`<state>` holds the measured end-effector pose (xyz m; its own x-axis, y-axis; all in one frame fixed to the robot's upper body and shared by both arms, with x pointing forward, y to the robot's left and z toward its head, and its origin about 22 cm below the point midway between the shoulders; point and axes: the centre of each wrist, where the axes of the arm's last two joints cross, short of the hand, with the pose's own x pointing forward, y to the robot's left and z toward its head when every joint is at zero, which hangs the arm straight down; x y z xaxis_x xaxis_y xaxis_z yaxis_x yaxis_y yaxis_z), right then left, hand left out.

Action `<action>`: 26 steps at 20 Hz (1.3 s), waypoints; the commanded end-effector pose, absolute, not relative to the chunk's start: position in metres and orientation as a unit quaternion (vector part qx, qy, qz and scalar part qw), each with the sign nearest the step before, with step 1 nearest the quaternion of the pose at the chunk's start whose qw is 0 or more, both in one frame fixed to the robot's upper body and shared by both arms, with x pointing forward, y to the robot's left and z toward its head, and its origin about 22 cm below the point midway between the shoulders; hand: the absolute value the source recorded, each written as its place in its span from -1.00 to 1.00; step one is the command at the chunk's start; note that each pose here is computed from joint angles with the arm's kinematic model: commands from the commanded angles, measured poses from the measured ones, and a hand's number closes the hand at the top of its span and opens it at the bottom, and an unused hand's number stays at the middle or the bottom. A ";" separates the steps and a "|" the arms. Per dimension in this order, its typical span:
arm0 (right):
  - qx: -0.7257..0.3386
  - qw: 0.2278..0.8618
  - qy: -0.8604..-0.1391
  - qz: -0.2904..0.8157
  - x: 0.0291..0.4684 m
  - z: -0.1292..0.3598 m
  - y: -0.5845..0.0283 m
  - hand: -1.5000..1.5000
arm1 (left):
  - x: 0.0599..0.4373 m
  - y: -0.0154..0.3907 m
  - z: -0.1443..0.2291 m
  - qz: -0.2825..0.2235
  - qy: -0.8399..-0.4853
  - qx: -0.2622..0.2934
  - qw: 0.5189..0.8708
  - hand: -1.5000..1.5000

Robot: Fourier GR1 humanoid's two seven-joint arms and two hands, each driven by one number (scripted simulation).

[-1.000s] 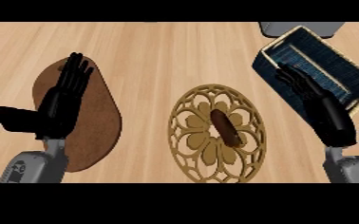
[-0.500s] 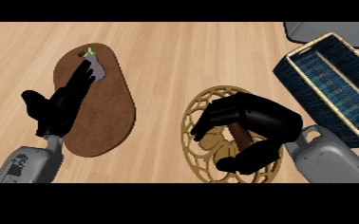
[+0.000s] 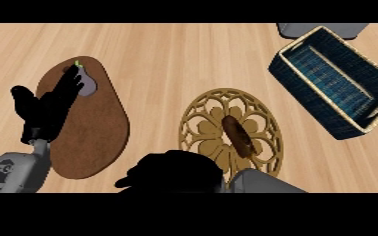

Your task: Pick the sweet potato from the placemat and place it in the basket

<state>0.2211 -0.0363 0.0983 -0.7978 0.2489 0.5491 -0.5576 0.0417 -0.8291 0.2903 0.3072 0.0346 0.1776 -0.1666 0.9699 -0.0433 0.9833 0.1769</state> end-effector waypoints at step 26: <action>-0.161 0.307 -0.421 0.838 0.283 0.280 -0.026 -1.00 | 0.290 0.329 0.039 -0.021 -0.635 0.092 0.767 0.00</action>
<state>0.2787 -0.0020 0.2773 -0.7667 0.6417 0.0196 -0.3583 -0.4024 -0.8424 0.2897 0.3243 0.0361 0.1997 -0.1581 0.9670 -0.0779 0.9812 0.1765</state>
